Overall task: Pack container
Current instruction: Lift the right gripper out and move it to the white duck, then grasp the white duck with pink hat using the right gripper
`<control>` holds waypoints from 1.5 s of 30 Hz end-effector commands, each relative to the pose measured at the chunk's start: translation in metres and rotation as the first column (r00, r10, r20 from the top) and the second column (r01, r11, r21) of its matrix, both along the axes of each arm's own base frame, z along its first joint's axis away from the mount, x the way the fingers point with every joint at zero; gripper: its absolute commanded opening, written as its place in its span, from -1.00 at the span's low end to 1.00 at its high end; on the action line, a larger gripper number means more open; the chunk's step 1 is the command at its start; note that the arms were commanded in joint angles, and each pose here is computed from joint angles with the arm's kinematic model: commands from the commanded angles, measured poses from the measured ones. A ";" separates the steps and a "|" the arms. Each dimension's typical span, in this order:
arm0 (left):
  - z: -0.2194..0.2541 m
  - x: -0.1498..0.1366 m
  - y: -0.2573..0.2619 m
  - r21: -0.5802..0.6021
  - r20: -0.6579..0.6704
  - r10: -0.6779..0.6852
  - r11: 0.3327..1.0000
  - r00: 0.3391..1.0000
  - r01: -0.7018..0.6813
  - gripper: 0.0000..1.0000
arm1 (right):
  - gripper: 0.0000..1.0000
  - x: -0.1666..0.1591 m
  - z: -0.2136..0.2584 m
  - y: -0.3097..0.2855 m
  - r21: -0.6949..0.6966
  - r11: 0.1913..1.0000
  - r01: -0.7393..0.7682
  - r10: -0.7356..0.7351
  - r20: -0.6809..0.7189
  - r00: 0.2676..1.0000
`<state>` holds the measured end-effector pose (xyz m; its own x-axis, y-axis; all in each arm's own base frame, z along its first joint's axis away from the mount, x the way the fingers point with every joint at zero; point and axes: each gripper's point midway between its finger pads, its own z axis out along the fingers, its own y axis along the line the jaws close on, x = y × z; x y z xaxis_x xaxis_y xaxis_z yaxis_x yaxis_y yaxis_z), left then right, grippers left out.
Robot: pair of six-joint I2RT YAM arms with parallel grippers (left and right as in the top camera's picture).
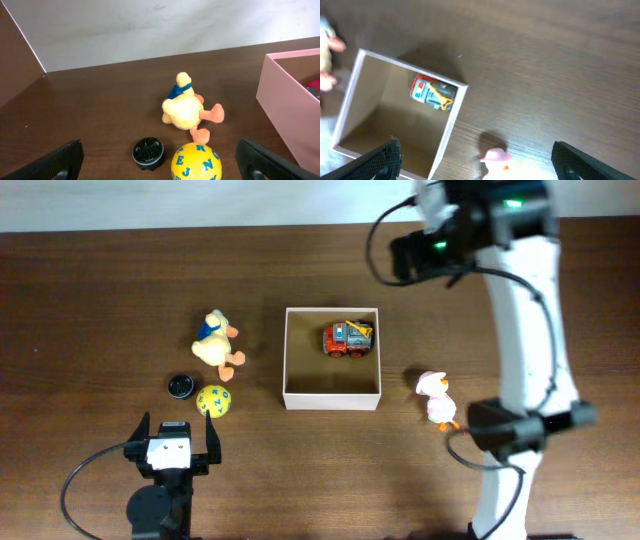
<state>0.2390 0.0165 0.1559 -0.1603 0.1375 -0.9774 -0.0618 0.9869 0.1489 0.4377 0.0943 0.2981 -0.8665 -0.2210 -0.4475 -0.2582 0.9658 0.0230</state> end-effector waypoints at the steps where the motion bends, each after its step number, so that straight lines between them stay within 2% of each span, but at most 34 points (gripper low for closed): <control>1: -0.003 0.000 0.000 0.017 -0.003 -0.008 1.000 1.000 0.008 0.99 | 0.98 -0.032 0.057 -0.033 0.035 0.993 0.112 -0.115 0.117 0.986; 5: -0.003 0.000 0.000 0.017 -0.003 -0.008 1.000 1.000 0.008 0.99 | 0.98 -0.052 0.044 -0.052 0.015 0.988 0.156 -0.156 0.042 0.987; 12: -0.003 0.000 0.000 0.017 -0.003 -0.008 1.000 1.000 0.008 0.99 | 0.98 -0.093 -0.038 -0.077 -0.152 0.972 0.179 -0.213 -0.242 0.947; 16: -0.003 0.000 0.000 0.017 -0.003 -0.008 1.000 1.000 0.008 0.99 | 0.98 -0.099 -0.079 -0.079 -0.188 0.969 0.163 -0.219 -0.336 0.916; 29: -0.003 0.000 0.000 0.017 -0.003 -0.008 1.000 1.000 0.008 0.99 | 0.98 -0.125 -0.200 -0.083 -0.239 0.962 0.129 -0.233 -0.483 0.844; 34: -0.003 0.000 0.000 0.017 -0.003 -0.008 1.000 1.000 0.008 0.99 | 0.98 -0.136 -0.230 -0.082 -0.234 0.964 0.123 -0.228 -0.505 0.833; 38: -0.003 0.000 0.000 0.018 -0.003 -0.008 1.000 1.000 0.008 0.99 | 0.98 -0.140 -0.250 -0.072 -0.169 0.983 0.079 -0.156 -0.516 0.842; 45: -0.003 0.000 0.000 0.017 -0.003 -0.008 1.000 1.000 0.008 0.99 | 0.99 -0.153 -0.280 -0.065 -0.123 0.989 0.081 -0.134 -0.528 0.839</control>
